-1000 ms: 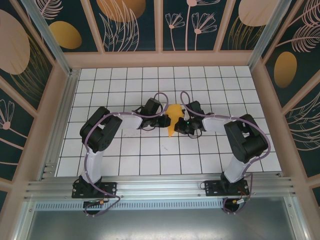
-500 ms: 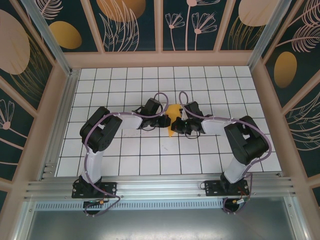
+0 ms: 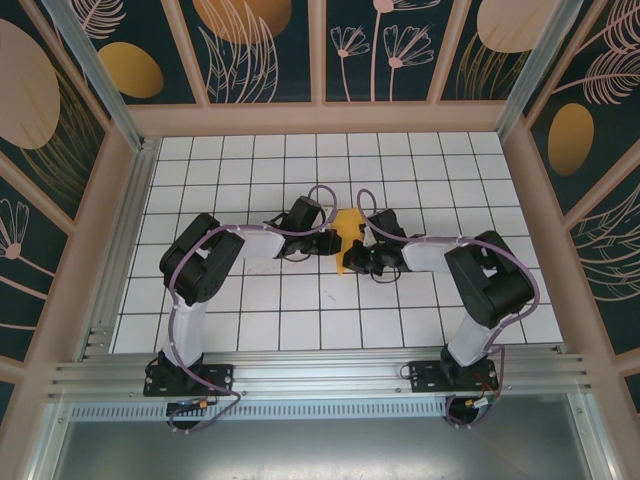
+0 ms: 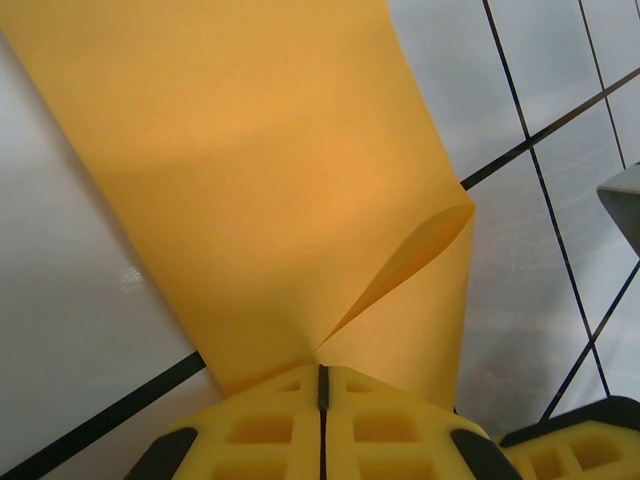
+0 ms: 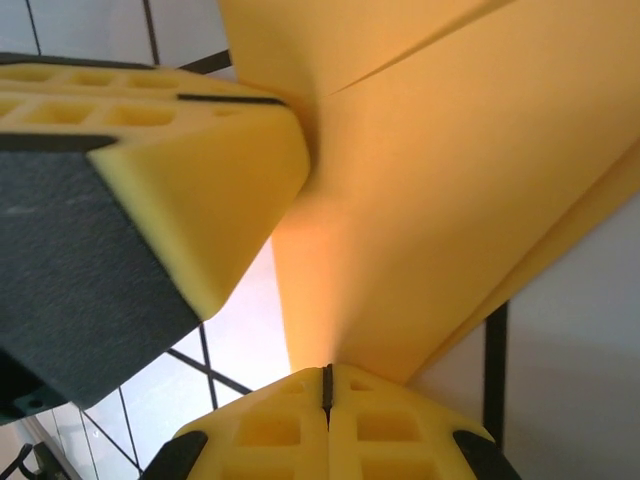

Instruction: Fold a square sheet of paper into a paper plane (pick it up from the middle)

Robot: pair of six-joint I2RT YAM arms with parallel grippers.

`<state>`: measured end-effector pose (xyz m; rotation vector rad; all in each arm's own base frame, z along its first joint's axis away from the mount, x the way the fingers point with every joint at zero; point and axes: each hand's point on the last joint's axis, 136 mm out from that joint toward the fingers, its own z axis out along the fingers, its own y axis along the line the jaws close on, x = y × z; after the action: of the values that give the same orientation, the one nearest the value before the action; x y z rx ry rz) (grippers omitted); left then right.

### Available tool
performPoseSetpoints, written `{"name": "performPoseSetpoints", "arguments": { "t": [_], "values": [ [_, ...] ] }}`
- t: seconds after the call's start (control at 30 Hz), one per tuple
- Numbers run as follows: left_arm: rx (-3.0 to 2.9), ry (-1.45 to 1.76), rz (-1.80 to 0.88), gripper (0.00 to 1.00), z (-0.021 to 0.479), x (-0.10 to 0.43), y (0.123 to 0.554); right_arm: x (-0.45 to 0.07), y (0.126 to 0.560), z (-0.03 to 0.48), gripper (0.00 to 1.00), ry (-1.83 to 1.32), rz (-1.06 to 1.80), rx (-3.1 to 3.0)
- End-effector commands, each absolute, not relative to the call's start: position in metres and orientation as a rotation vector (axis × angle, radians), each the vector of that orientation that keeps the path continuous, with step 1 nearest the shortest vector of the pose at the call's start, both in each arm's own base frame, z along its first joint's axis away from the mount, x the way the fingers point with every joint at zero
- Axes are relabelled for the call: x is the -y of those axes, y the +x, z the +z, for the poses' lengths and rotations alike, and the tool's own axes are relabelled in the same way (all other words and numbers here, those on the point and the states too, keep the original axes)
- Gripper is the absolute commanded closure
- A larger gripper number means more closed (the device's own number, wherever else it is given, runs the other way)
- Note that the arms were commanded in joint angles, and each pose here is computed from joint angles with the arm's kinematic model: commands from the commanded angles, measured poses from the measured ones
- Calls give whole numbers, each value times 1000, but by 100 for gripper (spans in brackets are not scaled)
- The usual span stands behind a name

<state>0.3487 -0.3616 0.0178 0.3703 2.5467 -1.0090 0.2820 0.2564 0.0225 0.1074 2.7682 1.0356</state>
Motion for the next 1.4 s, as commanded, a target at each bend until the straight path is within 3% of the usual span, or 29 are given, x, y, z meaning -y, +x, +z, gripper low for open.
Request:
{"name": "performPoseSetpoints", "arguments": {
  "t": [0.0,0.3,0.57,0.73,0.8,0.9,1.2,1.37],
  "values": [
    [-2608,369,-993,91,0,356,337,-268,273,36,96,75,1084,-2758],
    [-2607,370,-995,91,0,356,337,-255,261,-4,96,151,971,-2866],
    [-2583,365,-1000,90,10,358,341,-261,276,29,95,76,986,-2779],
    [-2506,373,-990,77,46,363,355,-223,310,68,88,152,902,-2642],
    [-2457,387,-984,76,67,364,360,-199,322,74,84,209,872,-2601],
    [-2399,376,-969,62,93,363,366,-176,335,76,78,236,863,-2576],
    [-2421,486,-542,49,97,361,361,-159,362,77,71,265,919,-2521],
    [-2376,473,-384,47,117,366,357,-146,366,76,71,296,901,-2514]
  ]
}}
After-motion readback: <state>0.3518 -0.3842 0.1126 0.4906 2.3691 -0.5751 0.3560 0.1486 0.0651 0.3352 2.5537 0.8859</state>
